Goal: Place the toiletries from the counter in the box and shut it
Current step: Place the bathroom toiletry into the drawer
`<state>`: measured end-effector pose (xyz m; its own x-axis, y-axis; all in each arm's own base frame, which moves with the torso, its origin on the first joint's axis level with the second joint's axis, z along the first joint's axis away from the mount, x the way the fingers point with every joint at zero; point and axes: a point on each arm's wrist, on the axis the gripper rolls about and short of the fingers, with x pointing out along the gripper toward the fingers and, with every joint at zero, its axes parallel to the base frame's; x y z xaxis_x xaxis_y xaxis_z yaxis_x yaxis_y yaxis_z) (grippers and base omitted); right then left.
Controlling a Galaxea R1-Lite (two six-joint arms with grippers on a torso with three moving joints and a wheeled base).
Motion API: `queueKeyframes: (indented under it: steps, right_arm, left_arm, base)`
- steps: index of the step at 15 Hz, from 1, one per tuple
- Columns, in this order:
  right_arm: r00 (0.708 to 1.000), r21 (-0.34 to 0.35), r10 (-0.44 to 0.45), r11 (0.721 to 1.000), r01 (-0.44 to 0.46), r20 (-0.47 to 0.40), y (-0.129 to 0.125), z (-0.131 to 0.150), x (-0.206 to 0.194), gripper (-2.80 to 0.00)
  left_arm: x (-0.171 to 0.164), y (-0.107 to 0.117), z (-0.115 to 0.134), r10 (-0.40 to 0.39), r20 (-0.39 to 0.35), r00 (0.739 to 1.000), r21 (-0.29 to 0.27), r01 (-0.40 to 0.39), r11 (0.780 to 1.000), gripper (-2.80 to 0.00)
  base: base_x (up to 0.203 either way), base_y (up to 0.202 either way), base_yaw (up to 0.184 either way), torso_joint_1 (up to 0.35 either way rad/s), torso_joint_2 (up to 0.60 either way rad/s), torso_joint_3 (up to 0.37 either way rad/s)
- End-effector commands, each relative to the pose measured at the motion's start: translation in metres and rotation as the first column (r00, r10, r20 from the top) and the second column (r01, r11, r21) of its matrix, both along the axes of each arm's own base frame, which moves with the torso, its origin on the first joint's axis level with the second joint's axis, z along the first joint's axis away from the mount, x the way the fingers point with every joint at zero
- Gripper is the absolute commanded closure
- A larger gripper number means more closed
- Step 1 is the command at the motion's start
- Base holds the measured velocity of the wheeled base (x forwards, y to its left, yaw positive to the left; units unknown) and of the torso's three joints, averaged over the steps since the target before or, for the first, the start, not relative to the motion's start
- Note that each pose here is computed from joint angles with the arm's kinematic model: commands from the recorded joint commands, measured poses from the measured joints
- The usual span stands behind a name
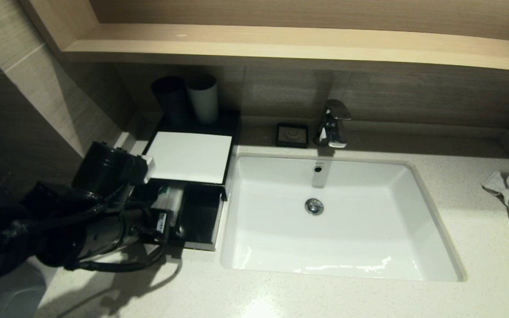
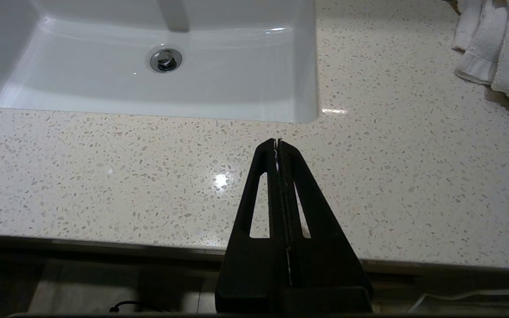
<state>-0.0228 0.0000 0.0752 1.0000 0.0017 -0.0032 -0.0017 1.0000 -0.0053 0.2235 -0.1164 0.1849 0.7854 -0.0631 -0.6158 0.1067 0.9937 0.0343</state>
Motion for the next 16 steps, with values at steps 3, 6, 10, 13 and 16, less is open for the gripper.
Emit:
queueKeyframes:
  steps: [3,6,10,13,16]
  right_arm:
    - [1.000,-0.001,0.000,1.000,0.000,0.000,0.000,0.000,0.000,0.00]
    - [1.000,-0.001,0.000,1.000,0.000,0.000,0.000,0.000,0.000,0.00]
    - [1.000,-0.001,0.000,1.000,0.000,0.000,0.000,0.000,0.000,0.00]
    - [1.000,-0.001,0.000,1.000,0.000,0.000,0.000,0.000,0.000,0.00]
    - [1.000,-0.001,0.000,1.000,0.000,0.000,0.000,0.000,0.000,0.00]
  left_arm:
    - [0.007,0.003,-0.003,-0.003,0.005,1.000,0.039,0.003,0.999,0.00]
    - [0.017,0.006,-0.008,0.006,0.017,1.000,0.056,-0.007,0.998,0.00]
    - [0.024,0.004,-0.006,0.009,0.032,0.999,0.053,-0.010,0.999,0.00]
    - [0.032,0.001,-0.004,0.008,0.042,0.999,0.054,-0.010,0.998,0.00]
    - [0.038,-0.002,-0.010,0.002,0.025,1.000,0.074,-0.003,0.997,0.00]
  base:
    - [0.000,0.000,0.000,0.000,0.00,0.000]
    - [0.000,0.000,0.000,0.000,0.00,0.000]
    - [0.000,0.000,0.000,0.000,0.00,0.000]
    - [0.000,0.000,0.000,0.000,0.00,0.000]
    - [0.000,0.000,0.000,0.000,0.00,0.000]
